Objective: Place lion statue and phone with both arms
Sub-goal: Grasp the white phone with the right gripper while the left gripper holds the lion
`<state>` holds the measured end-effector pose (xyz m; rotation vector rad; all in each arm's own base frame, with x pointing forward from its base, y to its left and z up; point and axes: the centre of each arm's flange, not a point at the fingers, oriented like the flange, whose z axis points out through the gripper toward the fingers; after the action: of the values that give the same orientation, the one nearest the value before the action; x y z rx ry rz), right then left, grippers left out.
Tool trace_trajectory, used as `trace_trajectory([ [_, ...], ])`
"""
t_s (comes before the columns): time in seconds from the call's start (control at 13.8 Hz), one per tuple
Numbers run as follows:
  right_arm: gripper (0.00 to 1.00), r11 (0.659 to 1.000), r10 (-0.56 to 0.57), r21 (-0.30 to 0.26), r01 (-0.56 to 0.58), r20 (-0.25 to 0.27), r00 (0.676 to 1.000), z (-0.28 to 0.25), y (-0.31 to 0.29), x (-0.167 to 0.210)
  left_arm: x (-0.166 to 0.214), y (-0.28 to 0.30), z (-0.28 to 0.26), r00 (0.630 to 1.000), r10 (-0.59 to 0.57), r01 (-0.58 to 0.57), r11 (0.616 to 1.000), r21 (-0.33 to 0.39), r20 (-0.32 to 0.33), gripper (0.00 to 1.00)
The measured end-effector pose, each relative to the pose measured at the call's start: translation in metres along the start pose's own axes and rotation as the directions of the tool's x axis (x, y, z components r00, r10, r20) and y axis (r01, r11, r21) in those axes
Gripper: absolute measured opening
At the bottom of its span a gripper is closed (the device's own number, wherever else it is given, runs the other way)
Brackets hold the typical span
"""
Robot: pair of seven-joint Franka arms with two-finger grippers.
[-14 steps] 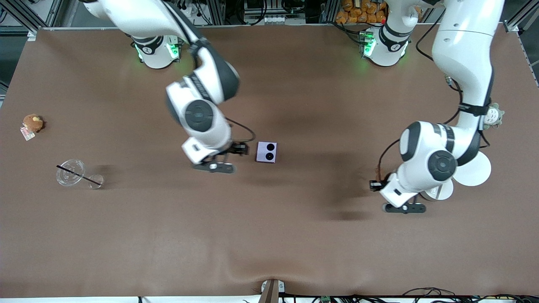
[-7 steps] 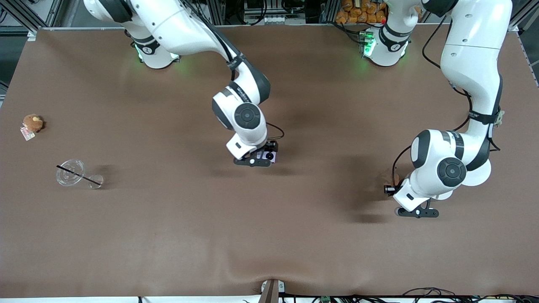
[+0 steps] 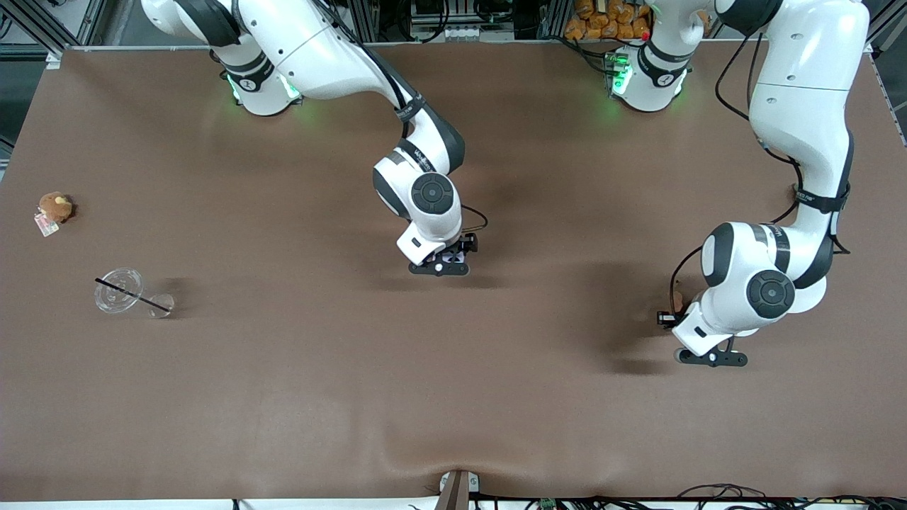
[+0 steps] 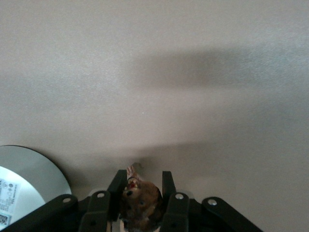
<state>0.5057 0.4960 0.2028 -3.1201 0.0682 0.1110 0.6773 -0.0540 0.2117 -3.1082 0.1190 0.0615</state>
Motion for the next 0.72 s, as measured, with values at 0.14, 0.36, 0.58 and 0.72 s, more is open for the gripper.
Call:
trace_trajectory([
  [0.14, 1.00, 1.000, 0.001, 0.000, -0.001, 0.000, 1.000, 0.004, 0.000, 0.000, 0.002, -0.006, -0.001, 1.000, -0.003, 0.002, 1.000, -0.001, -0.018, 0.35],
  [0.36, 1.00, 1.000, 0.003, 0.000, -0.003, -0.002, 1.000, 0.011, 0.001, 0.002, 0.004, -0.003, 0.004, 0.999, 0.001, -0.001, 1.000, -0.006, -0.046, 0.35],
  [0.58, 1.00, 1.000, 0.004, 0.000, -0.004, -0.002, 1.000, 0.017, -0.001, 0.005, 0.004, -0.003, 0.005, 0.999, 0.002, -0.002, 1.000, -0.007, -0.047, 0.40],
  [0.72, 1.00, 1.000, 0.005, 0.004, -0.004, -0.007, 1.000, 0.019, -0.001, 0.006, 0.004, -0.001, 0.009, 0.999, 0.003, -0.003, 1.000, -0.008, -0.044, 0.59],
])
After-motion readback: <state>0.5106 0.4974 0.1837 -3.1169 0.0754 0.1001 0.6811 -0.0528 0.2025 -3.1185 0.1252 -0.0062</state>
